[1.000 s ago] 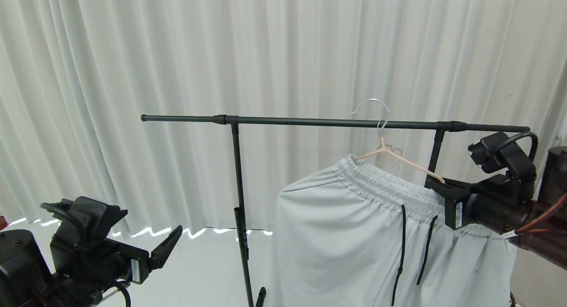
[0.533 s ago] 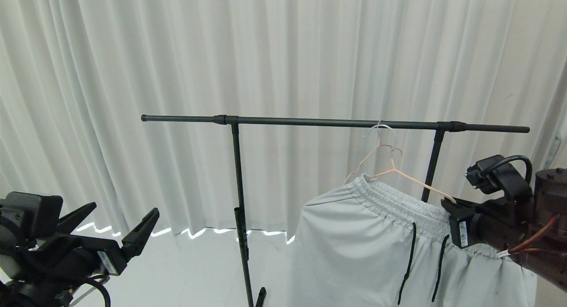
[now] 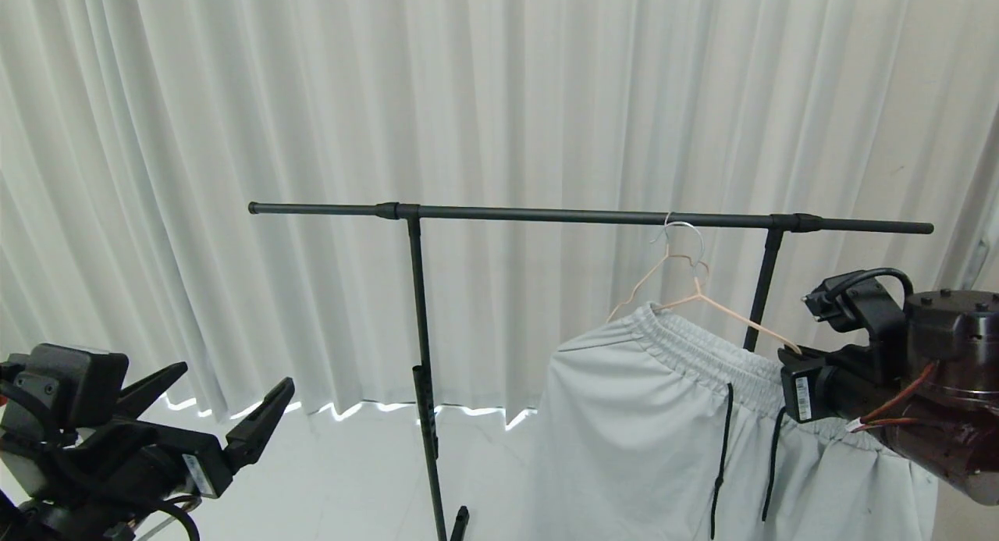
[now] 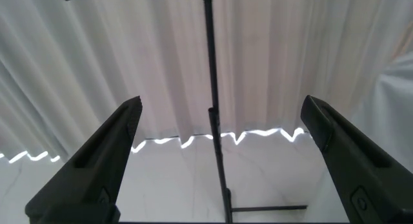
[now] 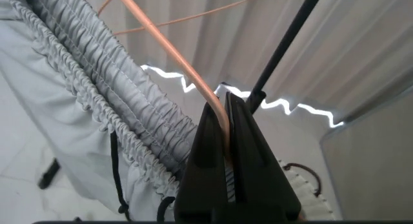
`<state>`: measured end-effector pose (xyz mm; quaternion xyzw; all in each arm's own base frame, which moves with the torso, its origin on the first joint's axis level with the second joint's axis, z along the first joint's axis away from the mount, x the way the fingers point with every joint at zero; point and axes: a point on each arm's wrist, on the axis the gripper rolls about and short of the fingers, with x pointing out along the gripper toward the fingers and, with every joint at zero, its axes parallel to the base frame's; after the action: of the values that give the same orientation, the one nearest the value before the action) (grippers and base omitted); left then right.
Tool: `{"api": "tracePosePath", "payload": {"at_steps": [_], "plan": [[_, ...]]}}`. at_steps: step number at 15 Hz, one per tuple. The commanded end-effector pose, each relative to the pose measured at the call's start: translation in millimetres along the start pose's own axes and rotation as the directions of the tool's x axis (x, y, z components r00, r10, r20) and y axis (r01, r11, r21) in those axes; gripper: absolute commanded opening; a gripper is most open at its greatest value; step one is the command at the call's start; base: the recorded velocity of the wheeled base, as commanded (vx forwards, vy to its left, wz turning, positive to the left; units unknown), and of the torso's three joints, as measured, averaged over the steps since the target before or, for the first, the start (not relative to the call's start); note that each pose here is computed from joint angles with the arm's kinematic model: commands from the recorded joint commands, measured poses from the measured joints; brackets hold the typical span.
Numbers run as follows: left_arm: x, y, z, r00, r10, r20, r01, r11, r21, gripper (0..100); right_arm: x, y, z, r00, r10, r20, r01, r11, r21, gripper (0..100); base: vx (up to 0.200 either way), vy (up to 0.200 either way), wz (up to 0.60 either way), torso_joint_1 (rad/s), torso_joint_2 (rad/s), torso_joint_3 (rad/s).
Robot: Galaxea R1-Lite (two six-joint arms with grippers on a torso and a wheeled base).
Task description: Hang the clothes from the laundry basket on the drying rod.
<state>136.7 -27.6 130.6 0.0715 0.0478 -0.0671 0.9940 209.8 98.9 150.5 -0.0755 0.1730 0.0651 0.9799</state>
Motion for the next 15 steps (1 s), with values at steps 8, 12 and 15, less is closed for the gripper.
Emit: {"api": "tracePosePath", "payload": {"at_steps": [8,12,15], "plan": [[1.3,-12.0,-0.9,0.997,-0.080,-0.009,0.080,0.997,0.003,100,7.9,17.9,-0.4,0.998,0.055,-0.015,-0.054,0.998,0.037,0,0.025,0.000,0.00,0.000,0.00,0.000],[0.6,-11.9,-0.3,0.997,-0.079,-0.004,0.079,0.997,0.002,100,8.1,18.4,1.6,0.998,0.055,-0.009,-0.054,0.998,0.038,0,0.200,0.000,0.00,-0.005,0.00,0.007],[0.6,-11.9,-0.3,0.997,-0.079,-0.004,0.079,0.997,0.002,100,8.1,18.4,1.6,0.998,0.055,-0.009,-0.054,0.998,0.038,0,0.067,0.000,0.00,0.004,0.00,0.001]]}}
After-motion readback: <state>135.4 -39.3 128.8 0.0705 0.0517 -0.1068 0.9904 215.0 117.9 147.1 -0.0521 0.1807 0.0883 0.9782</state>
